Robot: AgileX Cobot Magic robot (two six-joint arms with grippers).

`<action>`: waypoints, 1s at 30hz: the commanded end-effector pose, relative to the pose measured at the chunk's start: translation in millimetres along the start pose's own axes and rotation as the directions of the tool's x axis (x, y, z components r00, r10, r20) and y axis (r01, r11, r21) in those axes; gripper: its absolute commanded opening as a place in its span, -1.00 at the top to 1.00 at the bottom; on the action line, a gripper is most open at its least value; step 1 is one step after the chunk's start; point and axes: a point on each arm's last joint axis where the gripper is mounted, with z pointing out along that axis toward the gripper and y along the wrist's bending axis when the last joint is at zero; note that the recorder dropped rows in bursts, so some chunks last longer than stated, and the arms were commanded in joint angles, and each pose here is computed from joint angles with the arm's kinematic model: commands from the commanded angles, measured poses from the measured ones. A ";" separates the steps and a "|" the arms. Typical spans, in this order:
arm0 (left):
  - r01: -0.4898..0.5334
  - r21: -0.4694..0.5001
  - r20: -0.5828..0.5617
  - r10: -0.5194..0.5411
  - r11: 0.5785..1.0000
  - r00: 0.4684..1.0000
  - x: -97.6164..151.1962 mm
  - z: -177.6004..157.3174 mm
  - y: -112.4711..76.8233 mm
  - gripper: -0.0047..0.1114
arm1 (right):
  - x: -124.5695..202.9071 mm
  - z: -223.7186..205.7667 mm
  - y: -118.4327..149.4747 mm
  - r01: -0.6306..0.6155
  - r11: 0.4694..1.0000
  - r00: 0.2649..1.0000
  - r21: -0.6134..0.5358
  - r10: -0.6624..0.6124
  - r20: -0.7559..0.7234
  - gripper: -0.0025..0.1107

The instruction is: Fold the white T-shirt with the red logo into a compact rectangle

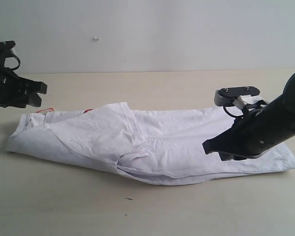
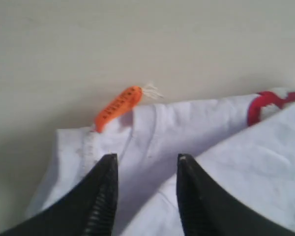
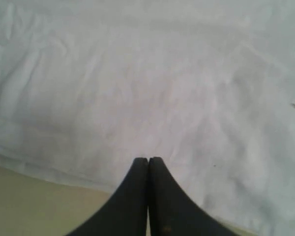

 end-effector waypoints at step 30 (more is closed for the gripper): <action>-0.098 0.176 -0.139 0.123 0.980 0.983 0.6 -5.5 -12.2 0.41 | 3.7 -2.0 0.6 0.011 1.000 1.000 -0.011 -0.011 -0.029 0.96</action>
